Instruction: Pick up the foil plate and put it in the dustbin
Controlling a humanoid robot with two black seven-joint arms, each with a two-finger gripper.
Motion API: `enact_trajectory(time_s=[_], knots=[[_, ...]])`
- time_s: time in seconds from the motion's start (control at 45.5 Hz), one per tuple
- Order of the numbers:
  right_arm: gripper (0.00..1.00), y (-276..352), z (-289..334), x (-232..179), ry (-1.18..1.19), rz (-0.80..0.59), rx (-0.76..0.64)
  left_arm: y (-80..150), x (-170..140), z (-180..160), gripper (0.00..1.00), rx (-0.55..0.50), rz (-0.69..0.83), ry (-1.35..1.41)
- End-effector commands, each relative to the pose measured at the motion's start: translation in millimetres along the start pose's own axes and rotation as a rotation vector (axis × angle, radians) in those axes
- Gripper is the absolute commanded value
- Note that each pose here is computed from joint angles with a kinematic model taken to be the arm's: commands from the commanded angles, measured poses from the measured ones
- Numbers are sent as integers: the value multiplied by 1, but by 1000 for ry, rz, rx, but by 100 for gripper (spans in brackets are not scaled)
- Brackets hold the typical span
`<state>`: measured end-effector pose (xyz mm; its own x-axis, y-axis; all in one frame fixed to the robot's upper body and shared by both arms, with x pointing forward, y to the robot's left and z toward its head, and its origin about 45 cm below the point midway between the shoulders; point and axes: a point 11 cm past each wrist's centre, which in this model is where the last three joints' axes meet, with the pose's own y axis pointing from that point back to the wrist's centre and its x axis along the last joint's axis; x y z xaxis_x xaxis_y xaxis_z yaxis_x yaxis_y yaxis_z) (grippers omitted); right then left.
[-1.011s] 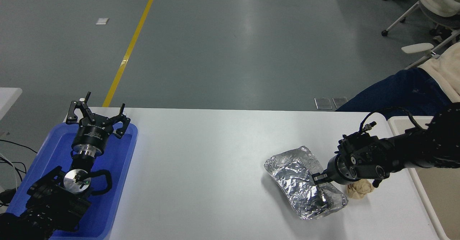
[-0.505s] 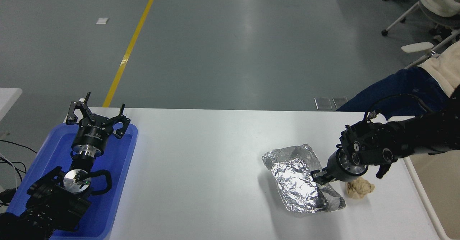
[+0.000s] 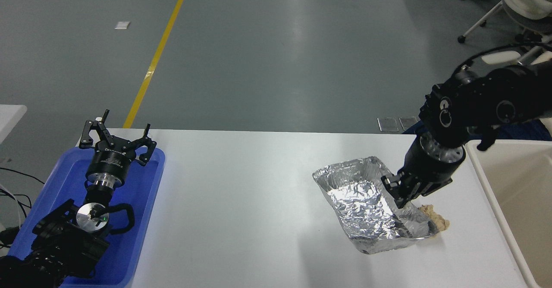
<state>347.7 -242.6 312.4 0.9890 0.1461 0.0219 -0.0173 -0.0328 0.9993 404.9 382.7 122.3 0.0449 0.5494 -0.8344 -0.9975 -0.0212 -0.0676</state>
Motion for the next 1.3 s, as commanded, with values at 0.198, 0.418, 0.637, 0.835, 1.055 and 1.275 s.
enact_trajectory(time_s=[0.198, 0.418, 0.637, 0.835, 1.055, 1.275], knots=[[0, 141, -2, 15, -2, 310, -52, 0, 0, 0, 100, -1, 0, 0], [0, 150, -4, 11, 2, 327, -50, 0, 0, 0, 100, -1, 0, 0], [0, 154, 7, 8, -23, 332, -74, 0, 0, 0, 100, -1, 1, 0], [0, 165, 33, 2, -89, 349, -128, 0, 0, 0, 100, -2, 1, 1], [0, 161, 113, -26, -304, 324, -183, 1, 1, 0, 100, -1, 3, 1], [0, 153, 197, -76, -541, 273, -267, 1, 1, 0, 100, -1, 1, 1]])
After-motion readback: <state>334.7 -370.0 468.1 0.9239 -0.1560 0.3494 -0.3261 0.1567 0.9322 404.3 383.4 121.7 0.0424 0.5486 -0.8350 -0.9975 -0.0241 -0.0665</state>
